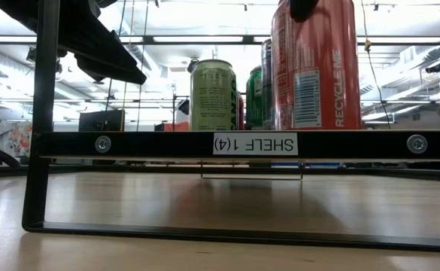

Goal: Place canned beverage on shelf
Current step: Put the red soda can on the shelf, then return to Home Position

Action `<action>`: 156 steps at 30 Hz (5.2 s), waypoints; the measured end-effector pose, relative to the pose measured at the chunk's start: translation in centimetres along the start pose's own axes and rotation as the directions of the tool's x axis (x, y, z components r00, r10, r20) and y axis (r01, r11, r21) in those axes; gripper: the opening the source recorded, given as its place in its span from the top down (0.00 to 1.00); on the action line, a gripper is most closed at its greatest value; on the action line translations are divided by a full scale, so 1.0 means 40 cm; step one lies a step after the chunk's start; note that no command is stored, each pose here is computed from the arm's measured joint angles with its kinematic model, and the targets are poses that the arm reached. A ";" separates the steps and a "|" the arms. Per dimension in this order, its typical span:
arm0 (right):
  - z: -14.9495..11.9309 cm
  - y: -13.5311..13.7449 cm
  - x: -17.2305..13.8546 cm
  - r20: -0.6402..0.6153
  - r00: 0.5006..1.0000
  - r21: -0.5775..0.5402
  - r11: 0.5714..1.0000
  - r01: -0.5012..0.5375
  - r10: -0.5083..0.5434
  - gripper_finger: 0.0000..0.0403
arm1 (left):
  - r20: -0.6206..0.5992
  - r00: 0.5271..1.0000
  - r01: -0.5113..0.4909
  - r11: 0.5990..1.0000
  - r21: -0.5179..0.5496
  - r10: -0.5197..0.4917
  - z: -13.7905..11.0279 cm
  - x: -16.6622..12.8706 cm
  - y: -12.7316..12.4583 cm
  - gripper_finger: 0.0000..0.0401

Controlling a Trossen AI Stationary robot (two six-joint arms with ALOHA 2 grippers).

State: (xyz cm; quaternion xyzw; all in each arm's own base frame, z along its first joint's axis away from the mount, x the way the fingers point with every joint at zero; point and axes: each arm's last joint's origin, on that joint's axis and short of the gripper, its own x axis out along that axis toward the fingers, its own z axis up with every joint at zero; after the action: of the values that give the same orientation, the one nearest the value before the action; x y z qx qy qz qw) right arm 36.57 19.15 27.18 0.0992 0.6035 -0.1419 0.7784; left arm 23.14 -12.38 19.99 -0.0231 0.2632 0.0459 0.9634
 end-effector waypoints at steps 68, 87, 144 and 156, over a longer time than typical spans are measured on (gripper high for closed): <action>-0.072 -0.122 -0.270 0.275 0.959 -0.127 0.986 0.111 -0.073 0.14 | 0.072 0.997 0.000 0.989 0.150 -0.011 0.010 -0.013 -0.021 0.46; -0.272 -0.340 -0.190 0.630 0.773 -0.061 0.997 -0.042 0.071 0.14 | 0.160 0.986 -0.079 0.976 0.201 0.047 0.081 -0.080 0.066 0.46; -0.534 -0.667 0.126 0.953 0.287 -0.005 0.950 -0.313 0.099 0.14 | 0.461 0.868 -0.167 0.983 -0.073 0.182 -0.082 -0.210 0.285 0.51; -0.532 -0.683 0.126 0.954 0.288 0.166 0.950 -0.264 -0.086 0.14 | 0.502 0.858 -0.114 0.993 -0.019 0.108 -0.167 -0.211 0.294 0.55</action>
State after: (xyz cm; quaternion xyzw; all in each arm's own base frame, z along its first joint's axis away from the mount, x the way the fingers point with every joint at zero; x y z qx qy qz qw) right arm 9.05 -0.10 17.39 0.1426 -0.0128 -0.2160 0.9658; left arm 11.36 -1.80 18.29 0.0102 0.0045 0.1043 0.9945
